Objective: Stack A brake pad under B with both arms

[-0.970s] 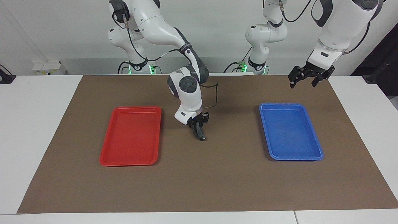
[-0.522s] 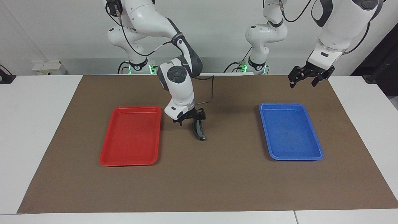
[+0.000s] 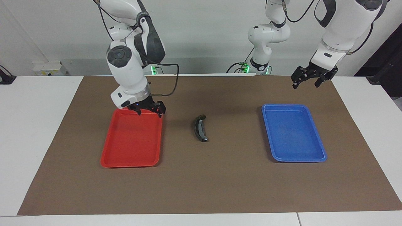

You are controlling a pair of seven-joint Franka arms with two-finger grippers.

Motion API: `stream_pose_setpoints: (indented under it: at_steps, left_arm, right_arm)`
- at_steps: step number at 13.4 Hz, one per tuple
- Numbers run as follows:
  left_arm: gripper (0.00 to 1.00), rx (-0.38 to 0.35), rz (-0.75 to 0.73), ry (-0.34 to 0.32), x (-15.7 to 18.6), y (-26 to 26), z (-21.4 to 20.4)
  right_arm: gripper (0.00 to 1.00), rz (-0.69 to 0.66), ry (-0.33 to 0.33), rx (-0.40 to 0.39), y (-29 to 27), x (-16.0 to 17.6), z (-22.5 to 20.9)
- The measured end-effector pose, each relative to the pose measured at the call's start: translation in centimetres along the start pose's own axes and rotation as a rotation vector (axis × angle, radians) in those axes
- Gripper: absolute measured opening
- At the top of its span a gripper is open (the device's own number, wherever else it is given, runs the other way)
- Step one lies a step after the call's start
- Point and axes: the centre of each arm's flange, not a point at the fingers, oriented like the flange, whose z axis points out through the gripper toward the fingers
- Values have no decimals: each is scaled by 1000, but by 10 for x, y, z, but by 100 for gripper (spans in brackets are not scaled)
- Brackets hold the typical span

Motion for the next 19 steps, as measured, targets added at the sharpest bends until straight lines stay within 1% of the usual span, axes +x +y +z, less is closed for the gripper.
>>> stream_pose_setpoints:
  at_steps: [3, 6, 9, 11, 14, 17, 19]
  left_arm:
    - [99, 0, 0, 0, 0, 0, 0]
    - [99, 0, 0, -1, 0, 0, 0]
    - [99, 1, 0, -6, 0, 0, 3]
    - [99, 1, 1, -9, 0, 1, 4]
    - [99, 1, 2, -9, 0, 1, 4]
    - [99, 1, 2, -9, 0, 1, 4]
    - [99, 0, 2, -9, 0, 1, 4]
  right_arm:
    - [100, -33, -18, -11, 71, -15, -48]
    - [100, -101, -36, -20, 121, -21, -64]
    - [100, -104, -41, -44, 142, -18, -63]
    - [100, -104, -39, -66, 146, -17, -63]
    - [100, -100, -38, -67, 149, -17, -63]
    - [100, -123, -38, -64, 157, -16, -64]
    - [100, -114, -28, -60, 166, -17, -70]
